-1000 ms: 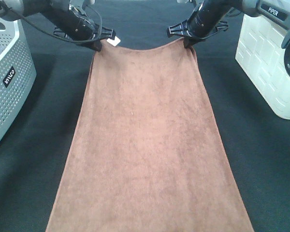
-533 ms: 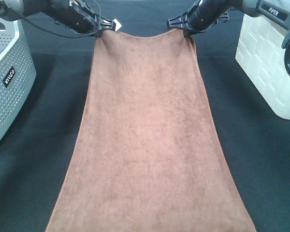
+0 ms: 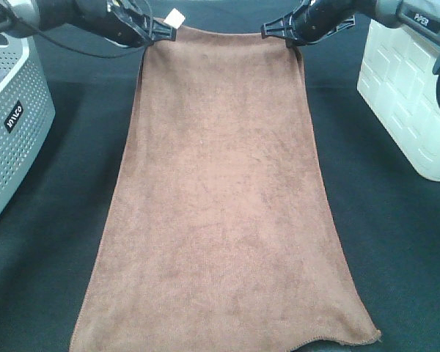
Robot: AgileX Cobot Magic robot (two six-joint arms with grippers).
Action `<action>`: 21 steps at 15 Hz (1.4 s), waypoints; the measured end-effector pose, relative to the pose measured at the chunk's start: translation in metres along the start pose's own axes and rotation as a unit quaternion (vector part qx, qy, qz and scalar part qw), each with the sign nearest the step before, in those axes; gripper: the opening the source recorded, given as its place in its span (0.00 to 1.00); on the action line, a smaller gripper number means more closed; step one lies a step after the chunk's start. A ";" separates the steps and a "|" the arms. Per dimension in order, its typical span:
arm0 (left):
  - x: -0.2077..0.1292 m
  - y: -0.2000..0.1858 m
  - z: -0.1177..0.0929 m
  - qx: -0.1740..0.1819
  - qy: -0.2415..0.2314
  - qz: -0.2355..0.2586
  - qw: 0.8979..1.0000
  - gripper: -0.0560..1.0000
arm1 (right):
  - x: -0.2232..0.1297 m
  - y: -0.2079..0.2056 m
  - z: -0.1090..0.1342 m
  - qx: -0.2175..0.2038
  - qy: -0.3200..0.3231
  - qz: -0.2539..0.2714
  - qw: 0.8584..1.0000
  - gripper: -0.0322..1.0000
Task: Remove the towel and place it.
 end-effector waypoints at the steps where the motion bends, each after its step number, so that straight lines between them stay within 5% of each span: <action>1: -0.004 0.003 0.000 0.000 0.000 0.004 1.000 0.06 | -0.001 0.003 0.001 0.002 0.003 -0.002 1.000 0.03; 11: -0.053 0.044 0.003 0.011 -0.003 -0.001 1.000 0.06 | -0.049 0.055 0.003 0.009 0.015 0.018 1.000 0.03; 21: -0.065 0.055 0.004 0.018 -0.003 -0.016 1.000 0.06 | -0.055 0.065 0.005 0.015 0.027 0.008 0.999 0.03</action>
Point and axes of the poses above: a point on each arm's last joint axis where the gripper is mounted, y pointing out along that axis toward the gripper, z along the wrist's bending axis when the last joint is at zero, x = y × z, the point moved 6 cm from there along y, pointing out along that axis toward the gripper, and after that the axes turned 4 degrees about y, right-handed, at the moved point
